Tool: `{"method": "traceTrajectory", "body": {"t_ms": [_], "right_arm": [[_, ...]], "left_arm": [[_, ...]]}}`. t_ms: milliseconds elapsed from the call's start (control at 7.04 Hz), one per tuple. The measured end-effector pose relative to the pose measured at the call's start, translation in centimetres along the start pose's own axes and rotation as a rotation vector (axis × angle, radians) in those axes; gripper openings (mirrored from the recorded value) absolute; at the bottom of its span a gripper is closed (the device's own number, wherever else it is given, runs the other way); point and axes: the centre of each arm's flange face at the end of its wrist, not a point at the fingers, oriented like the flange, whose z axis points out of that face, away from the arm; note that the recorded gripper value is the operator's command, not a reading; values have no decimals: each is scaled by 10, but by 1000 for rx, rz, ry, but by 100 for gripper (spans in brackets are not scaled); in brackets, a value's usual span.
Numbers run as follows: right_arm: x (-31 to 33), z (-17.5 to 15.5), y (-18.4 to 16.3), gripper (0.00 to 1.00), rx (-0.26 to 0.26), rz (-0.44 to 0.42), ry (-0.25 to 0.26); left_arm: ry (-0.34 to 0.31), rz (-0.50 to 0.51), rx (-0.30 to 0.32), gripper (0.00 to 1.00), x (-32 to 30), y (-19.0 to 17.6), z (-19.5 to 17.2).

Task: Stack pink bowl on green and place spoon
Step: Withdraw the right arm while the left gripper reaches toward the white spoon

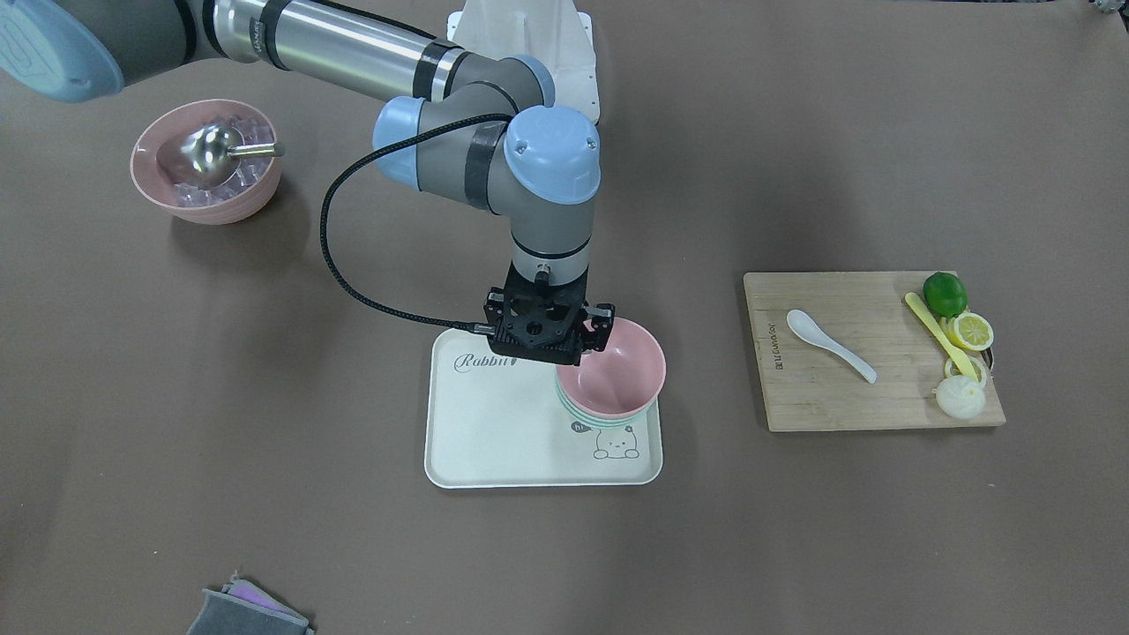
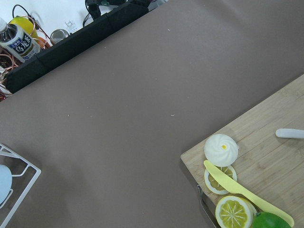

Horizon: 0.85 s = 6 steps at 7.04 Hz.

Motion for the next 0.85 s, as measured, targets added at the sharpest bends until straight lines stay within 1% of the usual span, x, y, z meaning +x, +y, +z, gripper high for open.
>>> {"method": "traceTrajectory", "body": {"t_ms": [142,284,426,568,710,852], "right_arm": [[34,-6,-20,100,-12,-41,14],[82,-14,-45,100,-3,-96,19],[135,-22,-72,100,11,-155,23],[192,-32,-103,100,20,-218,28],[248,-46,-135,100,14,-259,28],[312,-60,-164,100,16,-259,33]], "left_arm": [[7,-77,-5,98,7,-5,5],[18,-193,-1,98,18,-13,5],[35,-333,6,98,40,-27,5],[57,-475,1,98,78,-49,15],[47,-594,-13,98,115,-68,37],[5,-704,-20,98,150,-81,67]]}}
